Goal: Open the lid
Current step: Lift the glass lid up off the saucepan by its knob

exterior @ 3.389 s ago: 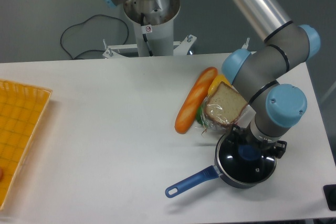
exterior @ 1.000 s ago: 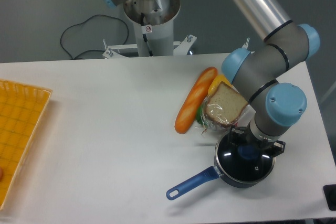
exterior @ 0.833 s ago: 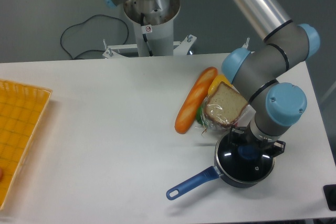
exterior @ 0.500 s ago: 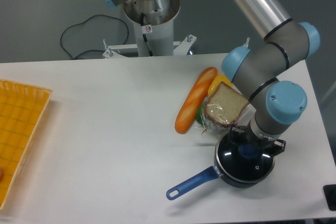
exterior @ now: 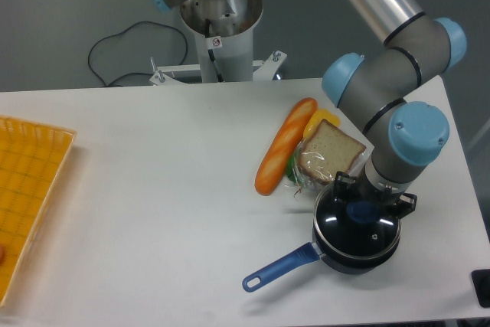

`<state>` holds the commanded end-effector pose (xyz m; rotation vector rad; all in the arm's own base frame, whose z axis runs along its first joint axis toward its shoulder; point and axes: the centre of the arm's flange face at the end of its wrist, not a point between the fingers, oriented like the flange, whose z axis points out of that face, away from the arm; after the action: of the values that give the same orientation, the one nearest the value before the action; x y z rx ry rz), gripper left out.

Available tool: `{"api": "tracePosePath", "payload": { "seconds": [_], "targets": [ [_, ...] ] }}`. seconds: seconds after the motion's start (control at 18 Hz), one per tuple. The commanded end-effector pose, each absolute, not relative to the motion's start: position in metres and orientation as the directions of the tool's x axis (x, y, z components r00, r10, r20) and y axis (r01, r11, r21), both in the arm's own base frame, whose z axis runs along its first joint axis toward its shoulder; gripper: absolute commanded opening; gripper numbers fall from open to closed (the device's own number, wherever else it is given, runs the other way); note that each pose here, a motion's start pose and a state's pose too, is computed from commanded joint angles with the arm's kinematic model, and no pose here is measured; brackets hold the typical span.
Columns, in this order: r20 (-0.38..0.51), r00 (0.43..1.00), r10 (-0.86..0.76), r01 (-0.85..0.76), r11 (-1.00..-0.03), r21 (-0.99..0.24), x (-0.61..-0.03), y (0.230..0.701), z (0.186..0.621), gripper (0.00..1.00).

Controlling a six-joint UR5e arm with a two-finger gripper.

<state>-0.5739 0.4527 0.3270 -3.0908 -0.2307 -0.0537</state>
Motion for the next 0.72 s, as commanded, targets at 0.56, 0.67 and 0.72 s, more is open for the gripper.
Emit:
{"api": "tracePosePath", "payload": {
  "seconds": [0.56,0.67,0.72],
  "targets": [
    [0.047,0.988,0.146,0.148,-0.988,-0.032,-0.544,0.432,0.339,0.36],
    [0.047,0.988,0.145,0.146,-0.989,-0.032,-0.543,0.433,0.339,0.36],
    [0.050,0.988,0.145,0.147,-0.989,-0.030,-0.543,0.433,0.338,0.36]
  ]
}}
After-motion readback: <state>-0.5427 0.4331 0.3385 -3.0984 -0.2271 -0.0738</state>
